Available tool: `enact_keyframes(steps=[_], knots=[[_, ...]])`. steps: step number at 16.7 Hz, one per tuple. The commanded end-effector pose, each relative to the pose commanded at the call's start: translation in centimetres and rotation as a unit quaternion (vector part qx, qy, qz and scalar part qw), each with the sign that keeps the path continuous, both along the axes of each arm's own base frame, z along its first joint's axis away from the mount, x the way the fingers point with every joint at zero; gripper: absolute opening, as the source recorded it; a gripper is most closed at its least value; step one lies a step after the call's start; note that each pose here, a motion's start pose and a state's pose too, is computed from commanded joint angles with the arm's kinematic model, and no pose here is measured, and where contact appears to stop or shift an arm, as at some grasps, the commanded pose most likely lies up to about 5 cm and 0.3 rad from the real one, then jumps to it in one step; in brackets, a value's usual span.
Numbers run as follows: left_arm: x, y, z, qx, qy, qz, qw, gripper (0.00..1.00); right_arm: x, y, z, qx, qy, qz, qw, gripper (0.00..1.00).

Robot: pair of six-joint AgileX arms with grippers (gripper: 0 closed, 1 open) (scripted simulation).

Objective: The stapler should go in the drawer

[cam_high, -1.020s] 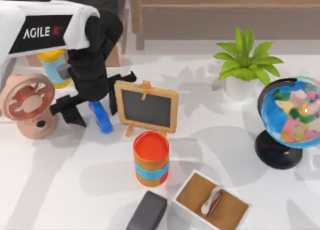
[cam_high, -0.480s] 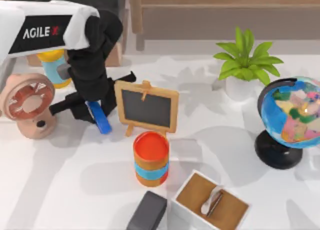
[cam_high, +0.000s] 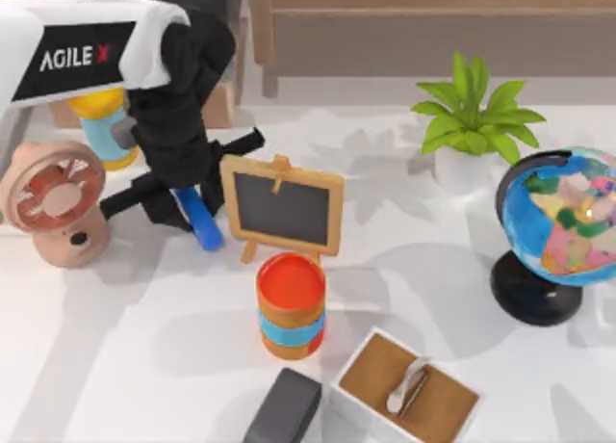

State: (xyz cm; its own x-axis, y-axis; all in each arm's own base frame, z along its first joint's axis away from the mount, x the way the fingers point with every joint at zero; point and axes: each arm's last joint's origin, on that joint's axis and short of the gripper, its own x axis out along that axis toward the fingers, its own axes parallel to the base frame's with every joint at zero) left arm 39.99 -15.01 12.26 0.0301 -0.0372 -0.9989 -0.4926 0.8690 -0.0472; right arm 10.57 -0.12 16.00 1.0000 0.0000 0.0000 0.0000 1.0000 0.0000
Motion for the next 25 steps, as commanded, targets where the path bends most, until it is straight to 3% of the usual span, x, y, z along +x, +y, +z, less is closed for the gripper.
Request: enact_keyframes(steps=[2, 5, 12, 17, 21, 25], knots=[[0.0, -0.2, 1.0, -0.005, -0.002, 0.001, 1.000, 0.00, 0.0, 0.0, 0.0, 0.000, 0.000, 0.000, 1.000, 1.00], [-0.3, 0.0, 2.0, 0.015, 0.003, -0.011, 1.000, 0.00, 0.0, 0.0, 0.0, 0.000, 0.000, 0.000, 1.000, 1.00], [-0.2, 0.0, 2.0, 0.025, 0.006, -0.021, 0.999, 0.00, 0.0, 0.0, 0.0, 0.000, 0.000, 0.000, 1.000, 1.00], [1.7, -1.0, 2.9, 0.032, -0.019, -0.126, 0.991, 0.00, 0.0, 0.0, 0.0, 0.000, 0.000, 0.000, 1.000, 1.00], [3.0, 0.4, 8.9, 0.024, -0.064, -0.252, 0.965, 0.00, 0.0, 0.0, 0.0, 0.000, 0.000, 0.000, 1.000, 1.00], [3.9, 7.9, 16.4, 0.036, -0.119, -0.312, 0.942, 0.00, 0.0, 0.0, 0.0, 0.000, 0.000, 0.000, 1.000, 1.00]])
